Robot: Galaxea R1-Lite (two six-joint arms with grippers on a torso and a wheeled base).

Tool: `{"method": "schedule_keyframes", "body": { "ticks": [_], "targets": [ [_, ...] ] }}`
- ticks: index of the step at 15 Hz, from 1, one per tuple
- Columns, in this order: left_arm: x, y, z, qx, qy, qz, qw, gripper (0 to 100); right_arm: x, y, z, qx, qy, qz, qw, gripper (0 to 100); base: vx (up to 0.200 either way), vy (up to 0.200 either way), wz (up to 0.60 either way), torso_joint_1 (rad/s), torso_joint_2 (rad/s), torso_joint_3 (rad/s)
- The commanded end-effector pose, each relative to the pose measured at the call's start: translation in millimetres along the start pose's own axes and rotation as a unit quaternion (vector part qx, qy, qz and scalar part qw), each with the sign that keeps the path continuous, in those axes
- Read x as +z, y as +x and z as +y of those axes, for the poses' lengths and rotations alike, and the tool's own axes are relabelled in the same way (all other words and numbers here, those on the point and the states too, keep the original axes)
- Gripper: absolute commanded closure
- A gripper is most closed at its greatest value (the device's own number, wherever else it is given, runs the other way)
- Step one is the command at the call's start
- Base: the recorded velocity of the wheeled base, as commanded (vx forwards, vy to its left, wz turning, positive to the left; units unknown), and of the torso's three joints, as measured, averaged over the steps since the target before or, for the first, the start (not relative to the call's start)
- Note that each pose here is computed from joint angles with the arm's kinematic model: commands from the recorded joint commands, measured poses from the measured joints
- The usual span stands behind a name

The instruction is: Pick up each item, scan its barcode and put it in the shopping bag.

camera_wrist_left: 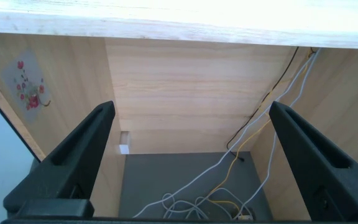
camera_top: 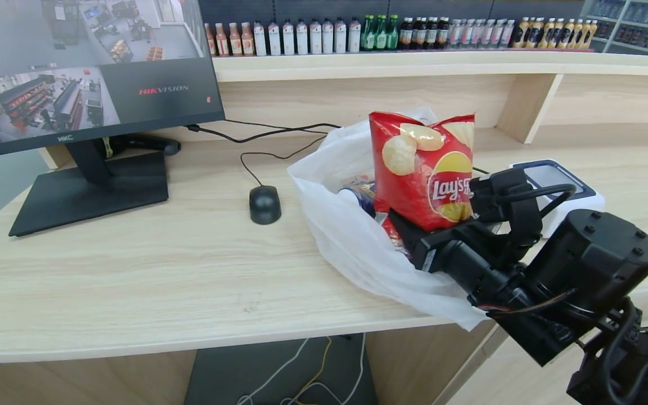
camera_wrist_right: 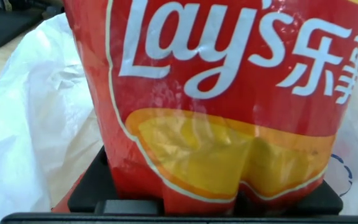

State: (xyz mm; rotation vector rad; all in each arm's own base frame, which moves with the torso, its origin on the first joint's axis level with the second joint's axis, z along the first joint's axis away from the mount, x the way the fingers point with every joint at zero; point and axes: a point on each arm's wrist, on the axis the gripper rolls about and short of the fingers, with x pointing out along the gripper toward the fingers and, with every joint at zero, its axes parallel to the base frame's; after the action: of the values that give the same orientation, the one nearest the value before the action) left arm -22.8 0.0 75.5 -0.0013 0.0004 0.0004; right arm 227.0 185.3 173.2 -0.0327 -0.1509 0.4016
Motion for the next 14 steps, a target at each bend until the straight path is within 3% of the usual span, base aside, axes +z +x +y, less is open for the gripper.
{"method": "schedule_keyframes", "body": {
  "ticks": [1, 11, 12, 14],
  "targets": [
    [0.0, 0.0, 0.0, 0.001, 0.0, 0.0, 1.0, 0, -3.9, 1.9, 1.0, 0.001, -0.002, 0.006, 1.0, 100, 0.0, 0.0, 0.0, 0.0, 0.0, 0.0],
    [0.0, 0.0, 0.0, 0.0, 0.0, 0.0, 1.0, 0, -4.0, 6.0, 1.8, -0.001, 0.003, 0.003, 1.0, 100, 0.0, 0.0, 0.0, 0.0, 0.0, 0.0],
    [0.0, 0.0, 0.0, 0.001, 0.0, 0.0, 1.0, 0, -3.6, 6.2, 1.8, -0.001, 0.003, 0.003, 1.0, 0, 0.0, 0.0, 0.0, 0.0, 0.0, 0.0],
    [0.0, 0.0, 0.0, 0.0, 0.0, 0.0, 1.0, 0, -2.0, 6.3, 1.6, -0.001, 0.004, 0.0, 1.0, 0, 0.0, 0.0, 0.0, 0.0, 0.0, 0.0]
  ]
}}
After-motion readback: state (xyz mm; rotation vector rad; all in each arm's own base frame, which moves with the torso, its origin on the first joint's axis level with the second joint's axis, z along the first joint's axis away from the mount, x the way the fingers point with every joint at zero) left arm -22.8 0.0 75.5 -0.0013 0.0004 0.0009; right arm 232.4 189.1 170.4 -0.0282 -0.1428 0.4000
